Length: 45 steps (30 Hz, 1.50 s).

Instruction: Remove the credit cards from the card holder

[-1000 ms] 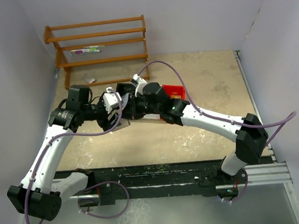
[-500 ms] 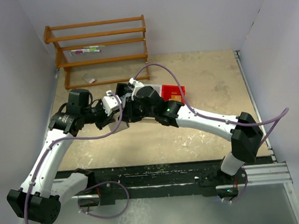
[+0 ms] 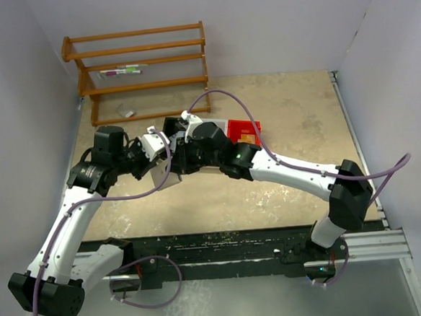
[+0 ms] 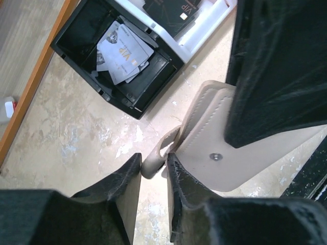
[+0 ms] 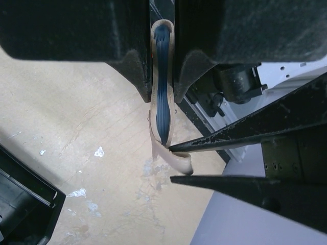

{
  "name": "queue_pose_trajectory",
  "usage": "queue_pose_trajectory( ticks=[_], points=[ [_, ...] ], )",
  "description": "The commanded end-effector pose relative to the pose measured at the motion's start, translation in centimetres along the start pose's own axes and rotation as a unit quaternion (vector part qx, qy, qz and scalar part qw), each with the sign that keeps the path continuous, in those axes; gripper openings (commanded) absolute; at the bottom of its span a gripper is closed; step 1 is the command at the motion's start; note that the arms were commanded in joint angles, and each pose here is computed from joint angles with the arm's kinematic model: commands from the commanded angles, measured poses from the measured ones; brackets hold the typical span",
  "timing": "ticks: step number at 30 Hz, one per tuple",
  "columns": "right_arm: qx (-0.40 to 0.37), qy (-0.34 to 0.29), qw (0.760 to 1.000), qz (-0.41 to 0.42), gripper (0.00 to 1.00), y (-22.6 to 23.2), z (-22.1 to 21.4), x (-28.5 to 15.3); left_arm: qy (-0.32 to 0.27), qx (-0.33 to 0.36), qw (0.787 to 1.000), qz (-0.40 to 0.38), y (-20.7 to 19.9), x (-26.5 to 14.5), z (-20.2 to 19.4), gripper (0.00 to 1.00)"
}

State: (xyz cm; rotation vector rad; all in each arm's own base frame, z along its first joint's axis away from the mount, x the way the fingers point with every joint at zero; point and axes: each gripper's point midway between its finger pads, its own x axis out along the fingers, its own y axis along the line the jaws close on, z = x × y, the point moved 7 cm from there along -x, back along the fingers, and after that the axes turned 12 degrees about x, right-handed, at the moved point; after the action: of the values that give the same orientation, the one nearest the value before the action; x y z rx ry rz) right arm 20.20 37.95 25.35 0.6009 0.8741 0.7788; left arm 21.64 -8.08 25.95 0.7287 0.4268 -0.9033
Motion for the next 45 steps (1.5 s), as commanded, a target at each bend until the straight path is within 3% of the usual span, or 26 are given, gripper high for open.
queue_pose_trajectory(
  ticks=[1, 10, 13, 15, 30, 37, 42, 44, 45],
  points=[
    [-0.038, -0.008, 0.997, 0.067, 0.00, 2.8, 0.9, -2.2, -0.012, 0.000, 0.999, 0.042, 1.2, -0.9, 1.1, 0.33],
    [-0.079, 0.005, 0.991, 0.111, 0.00, 2.9, 0.3, -3.4, -0.068, -0.009, 0.998, 0.011, 0.3, -2.5, 3.2, 0.34],
    [-0.091, 0.007, 0.988, 0.128, 0.00, 2.7, 0.4, -4.3, -0.087, -0.008, 0.996, -0.011, -0.2, -3.1, 4.0, 0.51],
    [-0.102, 0.005, 0.985, 0.140, 0.00, 2.6, 0.4, -5.0, -0.091, -0.006, 0.996, -0.015, -0.2, -3.5, 4.3, 0.56],
    [-0.183, 0.040, 0.961, 0.201, 0.00, 2.5, -0.3, -7.8, -0.137, -0.016, 0.980, -0.146, -3.1, -4.7, 5.6, 0.53],
    [-0.194, 0.035, 0.961, 0.197, 0.00, 2.2, 0.5, -8.4, -0.115, -0.006, 0.978, -0.173, -3.7, -4.4, 4.8, 0.32],
    [-0.201, 0.046, 0.957, 0.203, 0.00, 2.4, 0.6, -8.3, -0.095, 0.004, 0.982, -0.163, -3.5, -3.9, 3.9, 0.33],
    [-0.203, 0.049, 0.957, 0.202, 0.00, 2.5, 0.6, -8.2, -0.088, 0.008, 0.986, -0.143, -3.1, -3.8, 3.7, 0.46],
    [-0.204, 0.051, 0.957, 0.201, 0.00, 2.4, 0.6, -8.1, -0.084, 0.010, 0.988, -0.127, -2.8, -3.7, 3.6, 0.47]
  ],
)
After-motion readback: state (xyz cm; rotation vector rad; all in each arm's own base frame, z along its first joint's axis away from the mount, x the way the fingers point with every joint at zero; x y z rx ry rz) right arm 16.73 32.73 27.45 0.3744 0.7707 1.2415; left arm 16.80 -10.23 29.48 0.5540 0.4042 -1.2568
